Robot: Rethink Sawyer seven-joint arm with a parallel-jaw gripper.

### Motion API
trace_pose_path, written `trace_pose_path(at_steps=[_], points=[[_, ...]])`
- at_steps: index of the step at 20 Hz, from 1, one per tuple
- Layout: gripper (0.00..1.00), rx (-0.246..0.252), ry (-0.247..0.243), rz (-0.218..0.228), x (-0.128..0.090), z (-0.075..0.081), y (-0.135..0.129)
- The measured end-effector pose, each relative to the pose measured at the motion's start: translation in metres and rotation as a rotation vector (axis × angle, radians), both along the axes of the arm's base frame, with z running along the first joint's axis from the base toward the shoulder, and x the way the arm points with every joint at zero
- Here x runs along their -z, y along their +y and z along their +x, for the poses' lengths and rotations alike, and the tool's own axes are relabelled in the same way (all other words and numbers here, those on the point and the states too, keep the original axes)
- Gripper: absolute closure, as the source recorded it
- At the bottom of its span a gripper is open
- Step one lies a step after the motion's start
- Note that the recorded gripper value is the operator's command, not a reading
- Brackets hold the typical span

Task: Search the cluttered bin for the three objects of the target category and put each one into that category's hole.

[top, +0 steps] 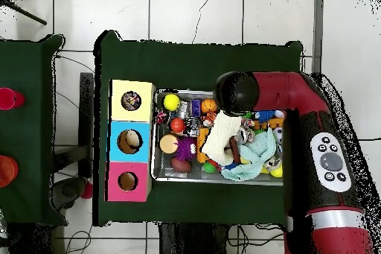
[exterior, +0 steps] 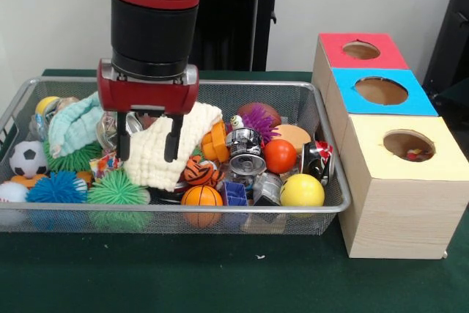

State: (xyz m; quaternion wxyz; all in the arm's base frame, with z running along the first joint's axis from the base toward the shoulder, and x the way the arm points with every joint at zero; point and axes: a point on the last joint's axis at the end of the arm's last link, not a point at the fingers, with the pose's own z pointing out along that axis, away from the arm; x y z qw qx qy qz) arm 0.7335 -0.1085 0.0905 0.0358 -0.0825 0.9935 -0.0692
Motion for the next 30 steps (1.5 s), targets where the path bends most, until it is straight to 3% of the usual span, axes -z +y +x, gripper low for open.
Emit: trace_pose_path(at_steps=[7,19,25,30], points=[[0.00,-0.004,0.036,-0.023,-0.015,-0.006,-0.003],[0.00,-0.003,0.027,-0.045,-0.044,-0.002,-0.005],[0.00,-0.001,0.026,-0.046,-0.044,-0.003,-0.007],[0.00,0.019,0.033,-0.053,-0.036,-0.009,-0.030]])
